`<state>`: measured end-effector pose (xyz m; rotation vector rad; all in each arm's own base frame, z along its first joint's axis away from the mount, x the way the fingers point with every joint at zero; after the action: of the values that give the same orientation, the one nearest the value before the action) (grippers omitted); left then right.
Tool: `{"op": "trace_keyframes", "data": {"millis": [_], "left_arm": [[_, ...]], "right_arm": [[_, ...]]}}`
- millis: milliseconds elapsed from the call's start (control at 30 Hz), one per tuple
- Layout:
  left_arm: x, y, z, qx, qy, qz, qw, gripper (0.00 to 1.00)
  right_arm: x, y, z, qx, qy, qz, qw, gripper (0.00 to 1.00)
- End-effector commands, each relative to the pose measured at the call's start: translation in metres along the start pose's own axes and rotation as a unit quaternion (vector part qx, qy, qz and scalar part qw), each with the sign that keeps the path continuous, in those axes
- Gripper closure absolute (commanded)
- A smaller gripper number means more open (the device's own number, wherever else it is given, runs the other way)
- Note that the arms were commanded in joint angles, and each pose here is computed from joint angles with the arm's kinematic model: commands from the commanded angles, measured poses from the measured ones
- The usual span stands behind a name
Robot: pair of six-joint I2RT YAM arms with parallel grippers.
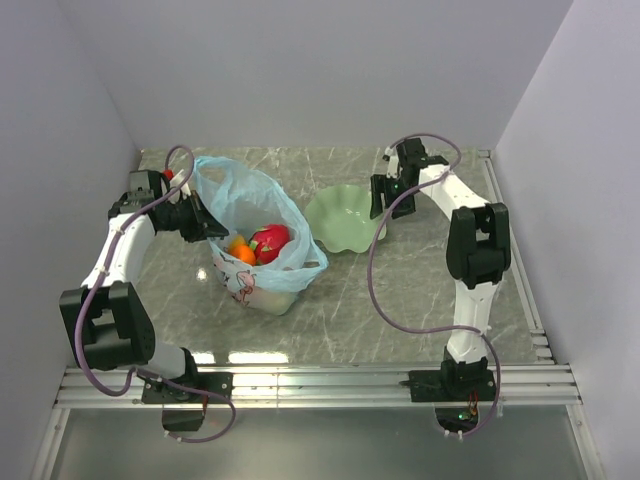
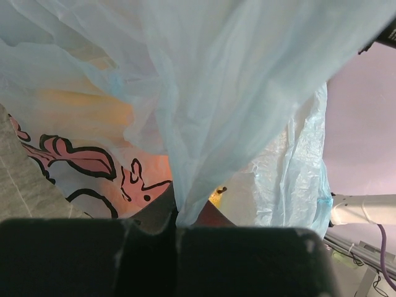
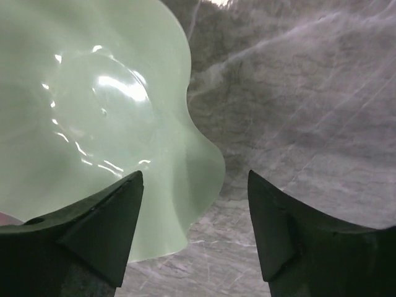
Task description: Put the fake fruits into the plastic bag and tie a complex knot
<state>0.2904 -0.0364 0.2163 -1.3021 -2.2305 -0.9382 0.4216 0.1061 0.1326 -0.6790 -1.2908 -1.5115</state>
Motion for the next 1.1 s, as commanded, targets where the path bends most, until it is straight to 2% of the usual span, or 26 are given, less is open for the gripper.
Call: {"op": "trace_keyframes", "data": {"millis": [0, 33, 200, 233, 300, 333, 533, 767, 833, 867, 900, 933, 967, 1000, 1067], "left_arm": [[0.005, 0.012, -0.006, -0.026, -0.009, -0.018, 0.999, 1.0], [0.005, 0.013, -0.006, -0.023, -0.008, -0.019, 1.0, 1.0], [0.004, 0.011, -0.007, -0.015, -0.012, -0.017, 1.0, 1.0], [0.003, 0.01, -0.005, -0.012, -0.012, -0.015, 1.0, 1.0], [0.002, 0.009, -0.005, -0.01, -0.013, -0.014, 1.0, 1.0], [0.002, 0.009, -0.004, -0.009, -0.013, -0.013, 1.0, 1.0], [0.001, 0.007, -0.005, -0.01, -0.023, -0.014, 1.0, 1.0], [0.001, 0.002, -0.005, -0.022, -0.026, -0.011, 0.999, 1.0], [0.0, -0.001, -0.002, -0.022, -0.025, -0.006, 0.999, 1.0], [-0.001, -0.002, -0.001, -0.022, -0.025, -0.005, 0.999, 1.0], [-0.001, -0.003, 0.0, -0.021, -0.024, -0.001, 0.999, 1.0], [-0.002, -0.004, 0.0, -0.023, -0.023, -0.001, 0.999, 1.0], [-0.001, -0.004, 0.0, -0.024, -0.023, -0.001, 0.999, 1.0], [0.0, -0.003, -0.001, -0.027, -0.021, -0.003, 0.999, 0.99], [0.002, -0.002, -0.003, -0.032, -0.021, -0.009, 0.999, 0.94]], "right_arm": [[-0.006, -0.004, -0.006, -0.018, 0.016, 0.01, 1.0, 0.28], [-0.011, -0.009, -0.008, -0.027, 0.023, 0.02, 0.999, 0.36], [-0.005, -0.016, -0.023, -0.055, 0.04, 0.029, 0.997, 0.62], [0.001, -0.02, -0.026, -0.06, 0.042, 0.032, 0.997, 0.76], [0.012, -0.029, -0.043, -0.072, 0.04, 0.043, 0.996, 0.88], [0.019, -0.035, -0.049, -0.076, 0.037, 0.046, 0.995, 1.0], [0.074, -0.079, -0.131, -0.093, -0.021, 0.061, 0.994, 1.0], [0.129, -0.114, -0.212, -0.028, -0.133, 0.06, 0.989, 1.0], [0.129, -0.115, -0.218, -0.018, -0.145, 0.067, 0.987, 0.89], [0.128, -0.114, -0.218, -0.013, -0.143, 0.071, 0.987, 0.76], [0.129, -0.111, -0.216, -0.015, -0.14, 0.07, 0.987, 0.45], [0.13, -0.104, -0.214, -0.016, -0.133, 0.059, 0.989, 0.33], [0.129, -0.098, -0.207, -0.017, -0.125, 0.053, 0.991, 0.26], [0.134, -0.089, -0.201, -0.012, -0.123, 0.041, 0.992, 0.12], [0.138, -0.078, -0.185, -0.008, -0.097, 0.016, 0.995, 0.11]]}}
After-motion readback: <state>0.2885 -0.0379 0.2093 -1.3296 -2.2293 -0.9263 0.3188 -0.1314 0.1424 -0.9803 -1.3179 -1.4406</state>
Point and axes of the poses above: each gripper's point midway between its finger pads, its own x axis back along the fingers, its own z axis along the line the jaws close on, y = z × x, the point moved 7 cm from there along x, back along the fingers, and after that the axes turned 1 degree about -x, right-handed, at the moved point
